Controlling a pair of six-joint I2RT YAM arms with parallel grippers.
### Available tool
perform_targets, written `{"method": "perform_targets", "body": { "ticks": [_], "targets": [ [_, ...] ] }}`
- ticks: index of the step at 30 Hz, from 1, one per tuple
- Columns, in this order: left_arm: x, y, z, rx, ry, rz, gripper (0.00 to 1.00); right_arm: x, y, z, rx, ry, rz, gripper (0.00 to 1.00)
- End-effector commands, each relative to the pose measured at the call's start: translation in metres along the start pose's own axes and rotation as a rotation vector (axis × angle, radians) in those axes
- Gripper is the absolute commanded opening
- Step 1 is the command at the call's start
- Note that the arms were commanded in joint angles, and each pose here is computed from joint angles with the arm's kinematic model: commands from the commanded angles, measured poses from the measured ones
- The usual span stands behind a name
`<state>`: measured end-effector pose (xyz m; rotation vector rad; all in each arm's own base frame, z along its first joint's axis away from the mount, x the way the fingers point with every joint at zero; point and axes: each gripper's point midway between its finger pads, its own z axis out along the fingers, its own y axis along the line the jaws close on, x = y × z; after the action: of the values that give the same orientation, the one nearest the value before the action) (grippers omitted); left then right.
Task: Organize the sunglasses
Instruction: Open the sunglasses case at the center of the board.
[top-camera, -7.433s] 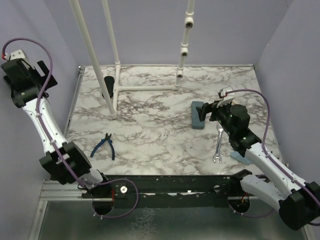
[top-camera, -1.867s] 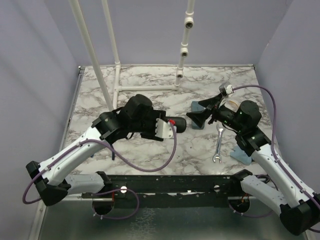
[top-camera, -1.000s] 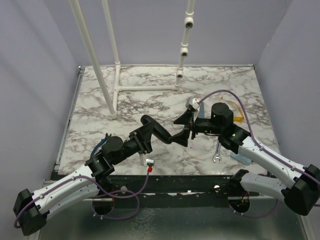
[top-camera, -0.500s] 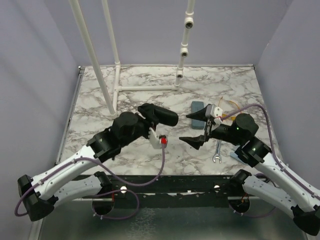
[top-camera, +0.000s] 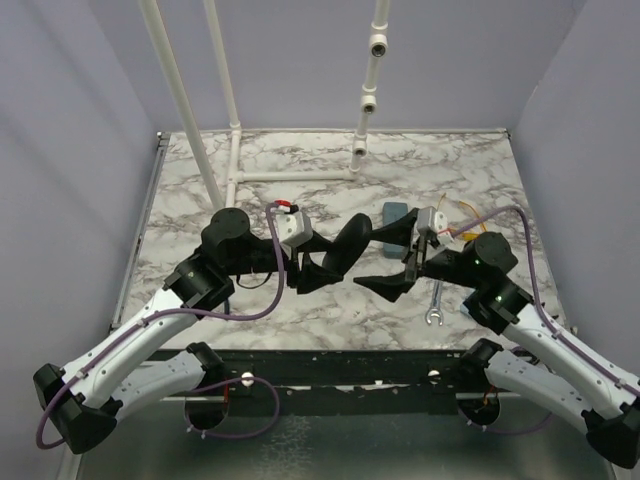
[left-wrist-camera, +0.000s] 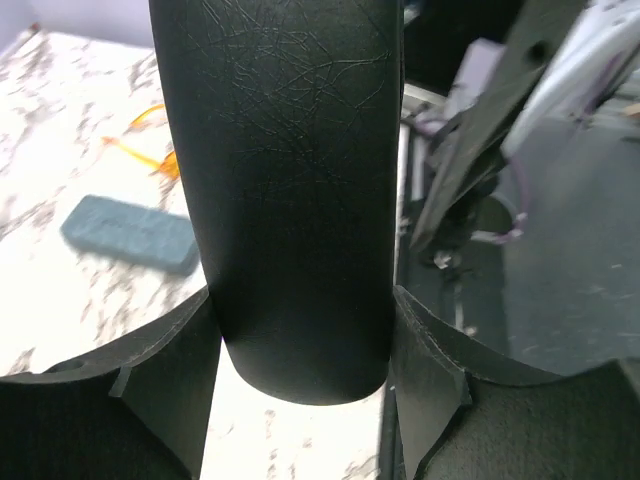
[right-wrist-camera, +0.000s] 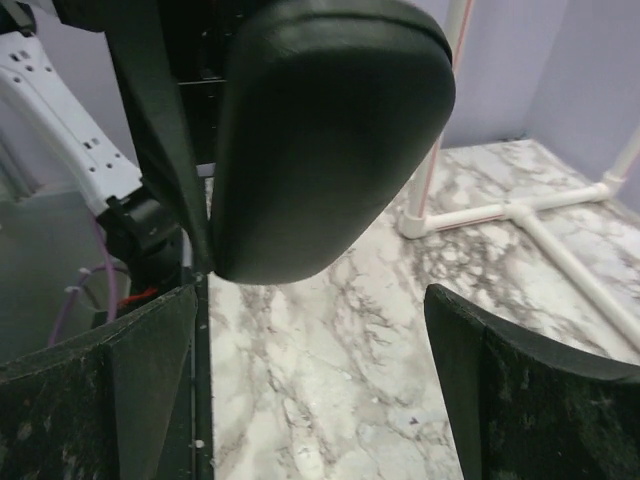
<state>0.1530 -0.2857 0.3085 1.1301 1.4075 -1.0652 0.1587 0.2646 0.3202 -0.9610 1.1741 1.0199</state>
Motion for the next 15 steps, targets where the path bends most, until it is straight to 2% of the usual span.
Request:
{"method": "perform_targets", "body": {
  "ticks": [1,9,15],
  "targets": [
    [-0.036,-0.037,-0.006,0.182,-0.134,-0.049,0.00,-0.022,0.017,0.019,-0.158,-0.021,0.090,1.00],
    [-0.034,-0.041,-0.007,0.204,-0.145,-0.018,0.00,-0.046,0.026,0.029,-0.256,-0.125,0.098,1.00],
    [-0.031,-0.036,-0.006,0.174,-0.131,-0.005,0.00,-0.043,0.030,0.034,-0.303,-0.095,0.129,1.00]
  ]
}}
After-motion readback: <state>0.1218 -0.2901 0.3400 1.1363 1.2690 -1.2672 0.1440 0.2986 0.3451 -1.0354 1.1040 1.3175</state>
